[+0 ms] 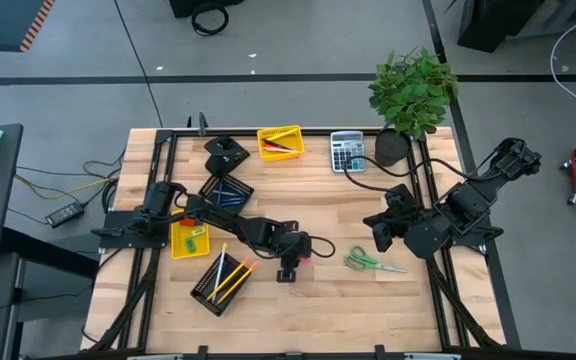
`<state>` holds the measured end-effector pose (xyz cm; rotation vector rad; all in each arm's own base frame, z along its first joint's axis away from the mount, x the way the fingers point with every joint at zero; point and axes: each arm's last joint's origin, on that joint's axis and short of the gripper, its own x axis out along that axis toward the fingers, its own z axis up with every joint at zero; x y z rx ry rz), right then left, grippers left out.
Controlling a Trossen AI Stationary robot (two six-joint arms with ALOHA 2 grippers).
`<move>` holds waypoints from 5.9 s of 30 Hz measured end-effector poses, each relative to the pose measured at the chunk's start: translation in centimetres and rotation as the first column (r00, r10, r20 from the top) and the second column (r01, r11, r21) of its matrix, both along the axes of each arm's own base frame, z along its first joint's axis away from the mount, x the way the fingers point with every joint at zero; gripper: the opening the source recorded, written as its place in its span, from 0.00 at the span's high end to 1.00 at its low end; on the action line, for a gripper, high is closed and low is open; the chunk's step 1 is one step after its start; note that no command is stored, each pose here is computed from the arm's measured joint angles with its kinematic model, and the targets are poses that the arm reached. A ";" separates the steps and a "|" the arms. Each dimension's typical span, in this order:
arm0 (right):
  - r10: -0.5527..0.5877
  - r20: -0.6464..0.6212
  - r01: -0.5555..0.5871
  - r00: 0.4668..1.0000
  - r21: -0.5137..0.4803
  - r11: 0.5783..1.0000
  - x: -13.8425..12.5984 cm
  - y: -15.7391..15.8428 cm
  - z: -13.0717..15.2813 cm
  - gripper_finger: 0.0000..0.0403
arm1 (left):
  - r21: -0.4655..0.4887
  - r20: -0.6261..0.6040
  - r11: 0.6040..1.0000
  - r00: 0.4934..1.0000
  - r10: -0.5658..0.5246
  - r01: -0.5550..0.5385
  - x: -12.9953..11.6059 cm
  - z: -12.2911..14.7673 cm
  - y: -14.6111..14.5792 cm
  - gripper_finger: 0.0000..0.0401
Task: Sort crayons/erasers/pens/pencils in bins
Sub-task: Put the pink eraser into the bottom yellow basket, then return to Home Position
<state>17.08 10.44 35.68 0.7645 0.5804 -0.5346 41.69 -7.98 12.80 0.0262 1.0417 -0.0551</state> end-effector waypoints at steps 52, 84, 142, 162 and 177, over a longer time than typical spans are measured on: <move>-0.086 0.080 0.093 0.993 -0.085 0.992 -0.1 -0.5 0.3 0.98 | -0.093 -0.181 0.948 0.941 0.285 -0.305 -24.0 12.8 6.9 0.81; -0.363 0.122 0.366 0.924 -0.003 0.931 1.9 -3.8 0.1 0.98 | -0.106 -0.470 0.603 0.574 0.671 -0.791 -29.6 9.7 6.9 0.58; -0.121 0.597 0.104 0.793 0.063 0.993 -6.2 -8.7 -8.7 0.98 | -0.795 0.534 0.592 0.310 0.787 -0.134 -36.9 15.3 8.6 0.96; -0.297 0.674 0.117 0.676 0.300 0.947 -5.9 -9.5 -17.8 0.98 | -0.813 0.405 0.525 0.404 0.820 -0.250 -37.0 12.3 8.6 0.97; -0.335 0.674 0.094 0.658 0.368 0.925 -5.8 -9.7 -19.1 0.98 | -0.877 0.314 0.433 0.436 0.843 -0.206 -33.8 7.3 8.4 0.97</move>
